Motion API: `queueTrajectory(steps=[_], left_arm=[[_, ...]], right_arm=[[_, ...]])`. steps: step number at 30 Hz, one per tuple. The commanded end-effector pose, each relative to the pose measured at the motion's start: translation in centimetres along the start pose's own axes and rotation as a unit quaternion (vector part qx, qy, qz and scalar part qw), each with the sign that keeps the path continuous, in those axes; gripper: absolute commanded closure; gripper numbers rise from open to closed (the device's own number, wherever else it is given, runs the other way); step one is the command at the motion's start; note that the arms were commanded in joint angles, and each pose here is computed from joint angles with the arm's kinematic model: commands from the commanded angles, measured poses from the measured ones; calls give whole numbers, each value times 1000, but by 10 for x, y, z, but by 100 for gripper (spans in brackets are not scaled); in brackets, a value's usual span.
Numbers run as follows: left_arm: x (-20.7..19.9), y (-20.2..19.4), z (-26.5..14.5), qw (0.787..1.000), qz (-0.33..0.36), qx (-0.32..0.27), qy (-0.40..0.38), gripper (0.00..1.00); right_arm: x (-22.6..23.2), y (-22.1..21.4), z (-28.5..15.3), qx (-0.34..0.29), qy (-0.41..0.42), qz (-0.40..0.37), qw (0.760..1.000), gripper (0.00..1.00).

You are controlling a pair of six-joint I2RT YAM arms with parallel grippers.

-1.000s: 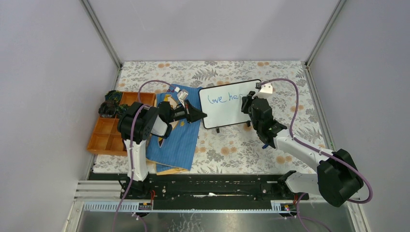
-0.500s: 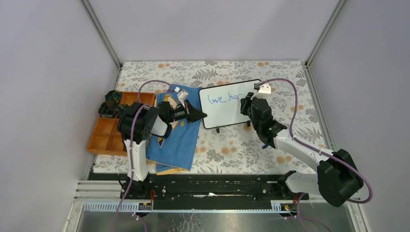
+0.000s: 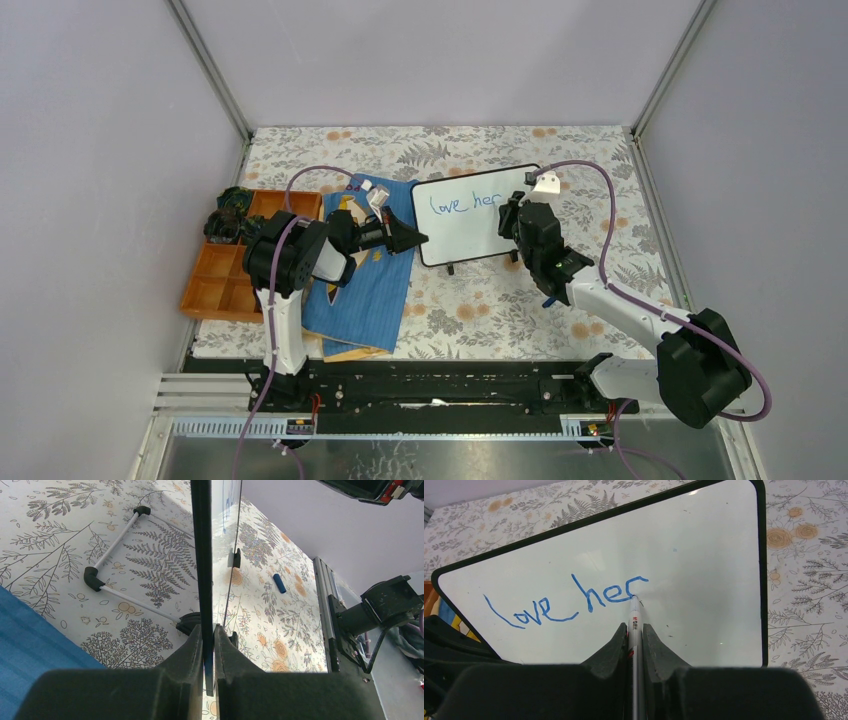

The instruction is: Write a sentence on the whiteboard

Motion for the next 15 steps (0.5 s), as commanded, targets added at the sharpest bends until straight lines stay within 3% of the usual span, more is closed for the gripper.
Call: queueTrajectory(steps=[1,15], left_arm=[[17,-30,-11,997,-35,39,51,100],[17,-30,-11,997,-35,38,51,100]], right_arm=[[-2,14,2,-22,-30,-2,999,100],[-1,25,4,-45,-41,5,998,100]])
Point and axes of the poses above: each gripper's point midway between its finger pads, its own z axis out along the fingers, its own x axis along the line the jaws close on, y = z × x, the point moved 8 cm from there along -z, back along the fingers, and after that the axes turned 5 degrees about z, right-handed, at the moved point
